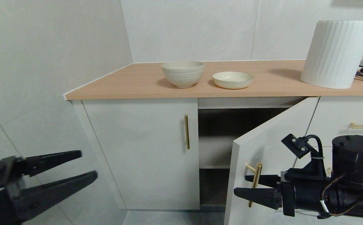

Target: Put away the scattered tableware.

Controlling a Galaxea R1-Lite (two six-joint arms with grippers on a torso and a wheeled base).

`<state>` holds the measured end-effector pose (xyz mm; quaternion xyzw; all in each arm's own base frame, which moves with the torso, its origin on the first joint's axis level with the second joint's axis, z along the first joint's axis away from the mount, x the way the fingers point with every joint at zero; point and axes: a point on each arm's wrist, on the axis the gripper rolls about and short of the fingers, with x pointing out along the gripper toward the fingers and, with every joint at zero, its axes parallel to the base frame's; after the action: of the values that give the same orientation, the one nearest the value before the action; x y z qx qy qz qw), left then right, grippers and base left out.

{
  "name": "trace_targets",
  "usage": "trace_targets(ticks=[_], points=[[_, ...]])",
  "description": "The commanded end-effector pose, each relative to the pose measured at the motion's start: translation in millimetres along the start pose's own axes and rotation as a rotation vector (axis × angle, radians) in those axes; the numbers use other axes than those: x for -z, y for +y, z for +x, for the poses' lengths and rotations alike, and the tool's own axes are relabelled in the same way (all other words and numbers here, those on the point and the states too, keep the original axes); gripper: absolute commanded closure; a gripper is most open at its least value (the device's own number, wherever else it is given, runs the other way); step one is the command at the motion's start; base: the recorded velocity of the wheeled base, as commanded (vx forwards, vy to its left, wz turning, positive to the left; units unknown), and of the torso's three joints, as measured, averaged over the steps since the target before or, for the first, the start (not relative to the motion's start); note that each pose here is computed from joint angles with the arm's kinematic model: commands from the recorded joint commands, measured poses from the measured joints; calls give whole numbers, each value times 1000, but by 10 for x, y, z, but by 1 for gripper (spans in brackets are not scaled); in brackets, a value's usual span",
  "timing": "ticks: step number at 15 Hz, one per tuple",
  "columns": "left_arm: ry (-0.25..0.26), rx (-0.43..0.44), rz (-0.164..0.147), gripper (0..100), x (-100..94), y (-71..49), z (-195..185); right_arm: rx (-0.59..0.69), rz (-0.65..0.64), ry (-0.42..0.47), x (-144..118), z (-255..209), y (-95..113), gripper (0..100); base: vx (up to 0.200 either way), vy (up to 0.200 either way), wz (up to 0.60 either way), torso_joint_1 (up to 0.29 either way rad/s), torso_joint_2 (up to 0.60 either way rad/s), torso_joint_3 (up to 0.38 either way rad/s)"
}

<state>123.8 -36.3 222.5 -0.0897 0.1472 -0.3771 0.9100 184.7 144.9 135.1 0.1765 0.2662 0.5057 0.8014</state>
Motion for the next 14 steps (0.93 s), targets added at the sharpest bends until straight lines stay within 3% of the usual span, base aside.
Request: trace_targets(ticks=[1,3,5,7,8,11,14], points=[[175,146,-103,0,145,152,762,1,-1,4,11,2,-2,0,0,0,0,0,0,0],[219,184,-113,0,293,179,1005,1,-2,4,11,2,-2,0,0,0,0,0,0,0],[280,236,-126,0,538,122,1152,2,-1,6,19,0,-4,0,0,0,0,0,0,0],[261,256,-113,0,653,132,1256,6,1,13,32,11,-18,0,0,0,0,0,0,0],[249,260,-112,100,673,138,1283,9,6,19,42,24,-32,0,0,0,0,0,0,0],[213,273,-125,100,585,134,1335,9,6,20,46,25,-35,0,0,0,0,0,0,0],[181,283,-109,100,408,207,1784,6,1,13,33,14,-20,0,0,0,0,0,0,0]])
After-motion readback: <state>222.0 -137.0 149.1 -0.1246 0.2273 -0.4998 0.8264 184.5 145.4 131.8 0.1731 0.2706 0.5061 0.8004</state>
